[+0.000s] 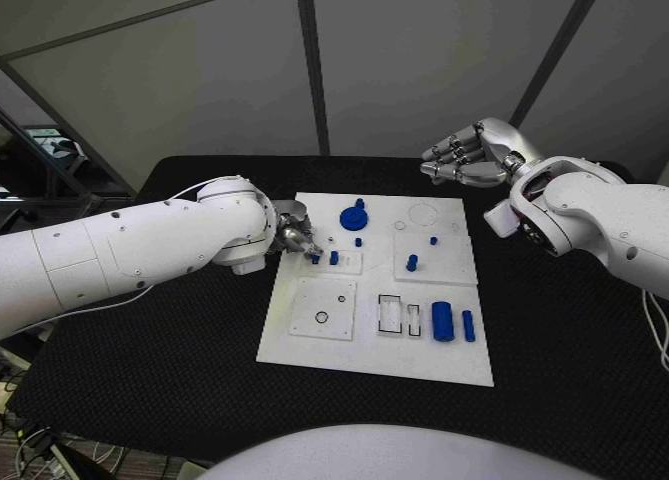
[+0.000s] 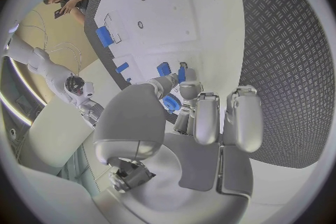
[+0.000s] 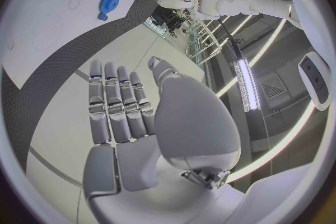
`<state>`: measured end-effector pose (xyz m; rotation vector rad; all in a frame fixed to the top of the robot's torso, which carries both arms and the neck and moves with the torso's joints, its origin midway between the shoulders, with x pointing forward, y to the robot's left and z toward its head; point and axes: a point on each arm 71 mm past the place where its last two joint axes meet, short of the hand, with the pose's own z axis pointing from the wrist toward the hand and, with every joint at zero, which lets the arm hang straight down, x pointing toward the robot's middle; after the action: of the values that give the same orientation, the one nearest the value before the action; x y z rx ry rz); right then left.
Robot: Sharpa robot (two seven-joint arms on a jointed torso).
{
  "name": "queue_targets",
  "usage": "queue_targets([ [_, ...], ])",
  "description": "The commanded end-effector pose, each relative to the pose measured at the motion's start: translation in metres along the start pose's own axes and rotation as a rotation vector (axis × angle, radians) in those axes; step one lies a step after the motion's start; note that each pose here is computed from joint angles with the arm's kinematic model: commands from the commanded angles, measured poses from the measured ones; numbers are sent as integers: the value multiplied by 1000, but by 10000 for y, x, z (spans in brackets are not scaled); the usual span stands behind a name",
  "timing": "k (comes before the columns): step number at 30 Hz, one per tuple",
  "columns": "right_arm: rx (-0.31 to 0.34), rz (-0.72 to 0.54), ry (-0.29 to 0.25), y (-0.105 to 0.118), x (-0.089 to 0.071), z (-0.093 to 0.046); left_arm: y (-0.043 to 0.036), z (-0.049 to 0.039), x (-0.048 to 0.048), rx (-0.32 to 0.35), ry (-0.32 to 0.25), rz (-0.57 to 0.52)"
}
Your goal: Assemble the parts on the task board
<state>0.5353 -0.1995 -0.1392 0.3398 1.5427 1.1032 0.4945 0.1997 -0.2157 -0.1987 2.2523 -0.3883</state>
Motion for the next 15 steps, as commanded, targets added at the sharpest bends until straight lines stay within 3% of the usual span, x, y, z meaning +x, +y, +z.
queue_targets([
  [1, -7, 0, 7, 18, 5, 7, 2, 6, 24, -11, 17, 44],
  [15, -7, 0, 7, 14, 2, 5, -7, -5, 50, -9, 41, 64],
])
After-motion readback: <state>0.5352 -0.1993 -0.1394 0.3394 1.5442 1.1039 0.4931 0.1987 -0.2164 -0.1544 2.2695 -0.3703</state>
